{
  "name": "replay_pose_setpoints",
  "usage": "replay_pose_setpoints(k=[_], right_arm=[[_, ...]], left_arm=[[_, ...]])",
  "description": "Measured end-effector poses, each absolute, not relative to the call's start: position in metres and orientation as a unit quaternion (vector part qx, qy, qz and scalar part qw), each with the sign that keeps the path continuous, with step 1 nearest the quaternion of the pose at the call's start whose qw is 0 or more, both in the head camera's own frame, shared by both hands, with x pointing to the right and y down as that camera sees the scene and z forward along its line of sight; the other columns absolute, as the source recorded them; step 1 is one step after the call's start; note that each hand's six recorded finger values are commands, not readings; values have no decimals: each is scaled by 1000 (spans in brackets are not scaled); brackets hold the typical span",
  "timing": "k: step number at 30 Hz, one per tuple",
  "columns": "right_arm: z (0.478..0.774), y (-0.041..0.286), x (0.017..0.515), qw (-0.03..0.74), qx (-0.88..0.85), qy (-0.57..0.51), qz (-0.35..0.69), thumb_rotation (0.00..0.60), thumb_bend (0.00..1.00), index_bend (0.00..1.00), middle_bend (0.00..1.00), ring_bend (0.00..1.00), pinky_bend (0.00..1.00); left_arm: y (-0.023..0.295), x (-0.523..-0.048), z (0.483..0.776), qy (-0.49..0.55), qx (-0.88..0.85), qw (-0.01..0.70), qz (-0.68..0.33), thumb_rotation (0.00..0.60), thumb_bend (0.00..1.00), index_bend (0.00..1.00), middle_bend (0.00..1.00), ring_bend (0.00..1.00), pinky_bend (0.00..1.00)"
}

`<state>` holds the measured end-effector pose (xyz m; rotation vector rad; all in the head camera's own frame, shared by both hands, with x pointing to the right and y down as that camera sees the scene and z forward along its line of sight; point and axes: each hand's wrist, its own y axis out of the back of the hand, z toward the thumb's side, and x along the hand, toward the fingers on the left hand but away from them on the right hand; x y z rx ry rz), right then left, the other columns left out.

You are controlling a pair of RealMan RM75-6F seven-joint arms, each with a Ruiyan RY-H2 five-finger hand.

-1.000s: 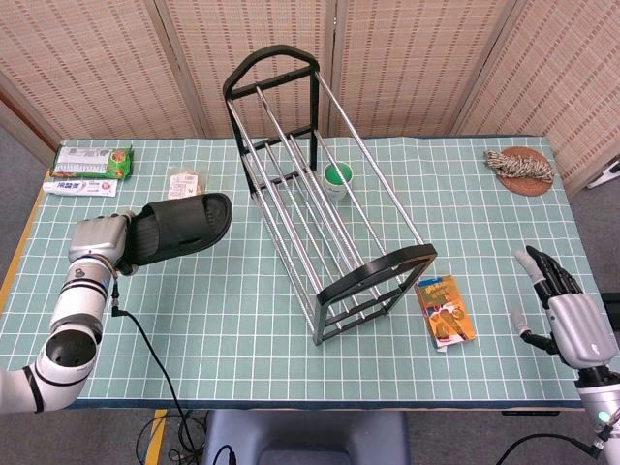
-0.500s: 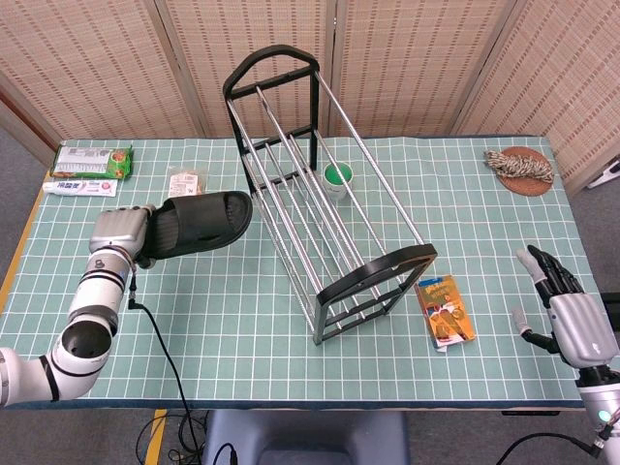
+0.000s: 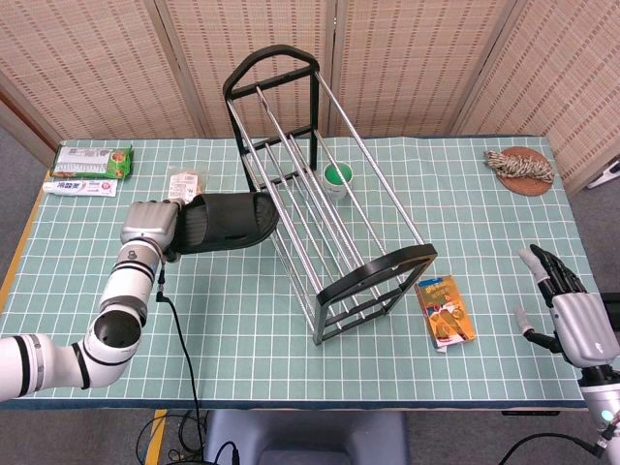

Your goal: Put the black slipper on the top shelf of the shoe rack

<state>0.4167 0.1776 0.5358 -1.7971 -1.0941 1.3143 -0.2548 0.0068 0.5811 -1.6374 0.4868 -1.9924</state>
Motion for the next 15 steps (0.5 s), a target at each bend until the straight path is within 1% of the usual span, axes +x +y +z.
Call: replay_pose_setpoints(k=[15], right_arm=[[538, 178, 415, 319, -690, -414, 500, 600, 440, 0, 0, 0, 115]], left_arm=[[-1, -230, 576, 168, -605, 262, -733, 600, 274, 309, 371, 240, 206]])
